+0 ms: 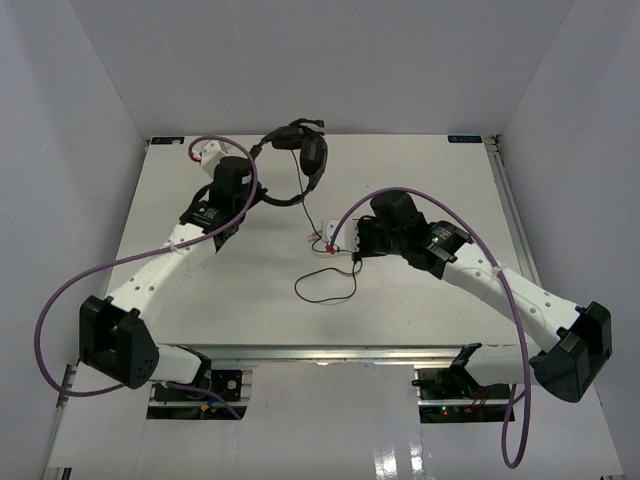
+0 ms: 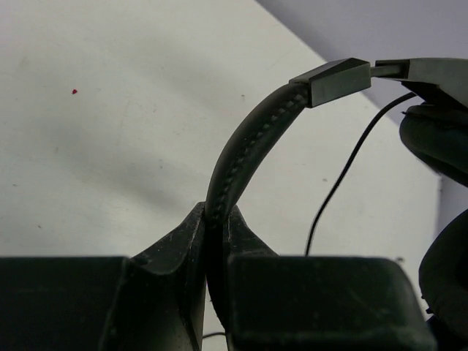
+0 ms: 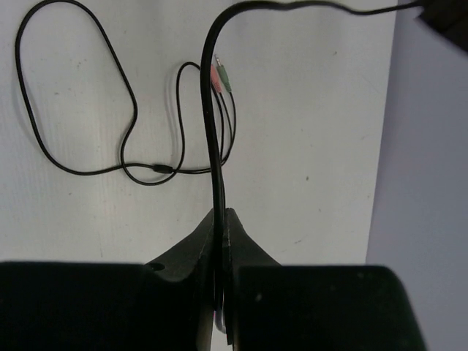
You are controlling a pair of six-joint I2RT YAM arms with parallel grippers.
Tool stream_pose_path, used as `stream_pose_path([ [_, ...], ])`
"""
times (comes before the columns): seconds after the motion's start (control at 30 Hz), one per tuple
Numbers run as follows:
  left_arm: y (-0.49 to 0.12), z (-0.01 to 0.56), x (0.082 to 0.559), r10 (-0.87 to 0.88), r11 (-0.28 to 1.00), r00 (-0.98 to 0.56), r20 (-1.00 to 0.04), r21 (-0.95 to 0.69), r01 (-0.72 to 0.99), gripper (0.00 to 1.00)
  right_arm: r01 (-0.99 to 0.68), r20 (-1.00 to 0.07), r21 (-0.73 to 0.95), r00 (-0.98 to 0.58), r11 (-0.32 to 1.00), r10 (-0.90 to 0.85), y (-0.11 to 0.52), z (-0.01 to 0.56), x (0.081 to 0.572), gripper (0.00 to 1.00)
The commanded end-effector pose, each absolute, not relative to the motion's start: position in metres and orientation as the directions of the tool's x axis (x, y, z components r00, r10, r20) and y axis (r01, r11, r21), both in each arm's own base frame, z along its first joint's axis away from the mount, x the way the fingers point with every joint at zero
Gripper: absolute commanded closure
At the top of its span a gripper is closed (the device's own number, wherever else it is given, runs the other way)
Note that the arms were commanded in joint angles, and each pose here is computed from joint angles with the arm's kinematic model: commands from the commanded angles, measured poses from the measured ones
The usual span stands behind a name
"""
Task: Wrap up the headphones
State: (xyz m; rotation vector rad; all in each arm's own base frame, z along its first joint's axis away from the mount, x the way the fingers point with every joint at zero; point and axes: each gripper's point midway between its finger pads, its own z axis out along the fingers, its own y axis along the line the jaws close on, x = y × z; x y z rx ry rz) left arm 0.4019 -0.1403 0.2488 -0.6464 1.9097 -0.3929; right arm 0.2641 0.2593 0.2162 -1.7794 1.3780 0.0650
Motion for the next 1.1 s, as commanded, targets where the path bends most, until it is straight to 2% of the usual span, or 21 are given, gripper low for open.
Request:
stream_pose_path([
  [0.0,-0.161,0.258,0.415,-0.497,0.866,-0.251,-0.831,-0.453,-0.214,1.0,-0.697,-0.435,-0.717,0.455,-0.007,-0.777,0.249,0.266,0.273,0.92],
  [0.17,-0.18,0.209,0.414,-0.38,0.923,-0.338,-0.861,-0.33,-0.195,1.0,-0.655,-0.437,-0.755,0.473,0.027,-0.765,0.245,0.29,0.274,0.92],
  [0.37,-0.193,0.173,0.403,-0.352,0.936,-0.405,-0.844,-0.318,-0.151,1.0,-0.614,-0.433,-0.785,0.456,0.077,-0.778,0.235,0.304,0.282,0.92],
  [0.6,-0.208,0.159,0.385,-0.276,0.956,-0.451,-0.849,-0.29,-0.04,1.0,-0.616,-0.489,-0.773,0.421,0.155,-0.764,0.222,0.318,0.291,0.92],
  [1.07,-0.236,0.161,0.338,-0.095,0.935,-0.461,-0.882,-0.239,0.264,1.0,-0.707,-0.592,-0.685,0.398,0.177,-0.701,0.229,0.306,0.292,0.92],
])
